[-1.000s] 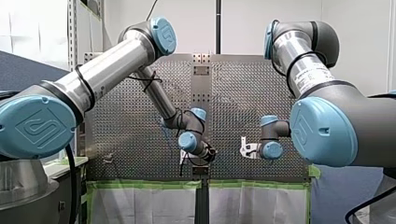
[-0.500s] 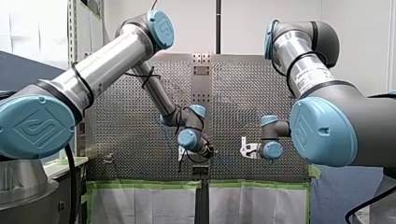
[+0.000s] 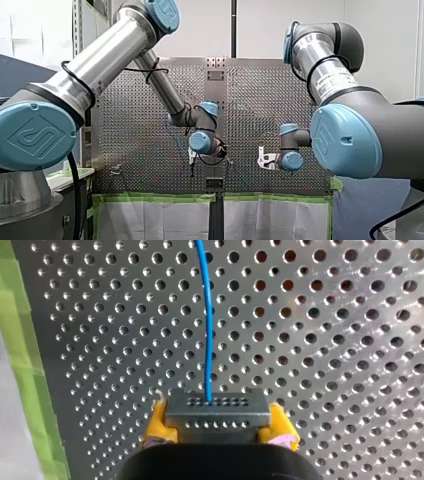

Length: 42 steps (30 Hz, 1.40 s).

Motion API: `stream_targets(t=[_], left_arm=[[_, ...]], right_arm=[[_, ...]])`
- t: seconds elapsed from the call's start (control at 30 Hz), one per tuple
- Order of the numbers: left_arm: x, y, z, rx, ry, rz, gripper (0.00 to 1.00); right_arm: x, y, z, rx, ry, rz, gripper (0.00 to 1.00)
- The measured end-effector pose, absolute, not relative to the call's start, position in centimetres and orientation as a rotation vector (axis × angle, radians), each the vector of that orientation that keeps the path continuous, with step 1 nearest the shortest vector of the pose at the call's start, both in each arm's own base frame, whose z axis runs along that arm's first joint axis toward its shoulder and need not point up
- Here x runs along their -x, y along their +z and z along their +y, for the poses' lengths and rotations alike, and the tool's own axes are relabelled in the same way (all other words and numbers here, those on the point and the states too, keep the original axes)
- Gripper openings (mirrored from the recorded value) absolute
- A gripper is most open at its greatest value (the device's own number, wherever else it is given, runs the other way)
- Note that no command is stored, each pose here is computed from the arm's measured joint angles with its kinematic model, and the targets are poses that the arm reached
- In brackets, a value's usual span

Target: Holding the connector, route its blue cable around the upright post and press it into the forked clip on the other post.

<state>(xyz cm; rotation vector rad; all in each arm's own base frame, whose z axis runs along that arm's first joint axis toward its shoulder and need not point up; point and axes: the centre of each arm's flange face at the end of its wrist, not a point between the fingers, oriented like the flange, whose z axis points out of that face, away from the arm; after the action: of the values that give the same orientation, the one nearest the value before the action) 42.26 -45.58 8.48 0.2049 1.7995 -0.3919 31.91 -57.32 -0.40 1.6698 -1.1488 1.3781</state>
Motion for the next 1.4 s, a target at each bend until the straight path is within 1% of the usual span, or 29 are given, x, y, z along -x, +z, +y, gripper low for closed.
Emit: stream_targets(t=[0.27,0.6,1.2,1.4], left_arm=[[-40.0,10.4,-44.6,-0.15,-0.404,1.785,1.0],[-37.3,13.3,-43.8,-0.144,-0.461,1.708,1.0],[-34.2,17.4,-41.3,-0.071,-0.549,1.576,1.0],[-32.6,18.4,-40.0,-0.063,-0.555,1.557,1.0]], right_arm=[[-31.9,-0.4,-57.4,-1.672,1.384,-1.145,0.0],[-31.9,-0.3,-57.4,-1.671,1.385,-1.144,0.0],[-32.0,-0.3,-57.4,-1.674,1.384,-1.144,0.0],[-32.0,-0.4,-57.4,-1.674,1.384,-1.145,0.0]])
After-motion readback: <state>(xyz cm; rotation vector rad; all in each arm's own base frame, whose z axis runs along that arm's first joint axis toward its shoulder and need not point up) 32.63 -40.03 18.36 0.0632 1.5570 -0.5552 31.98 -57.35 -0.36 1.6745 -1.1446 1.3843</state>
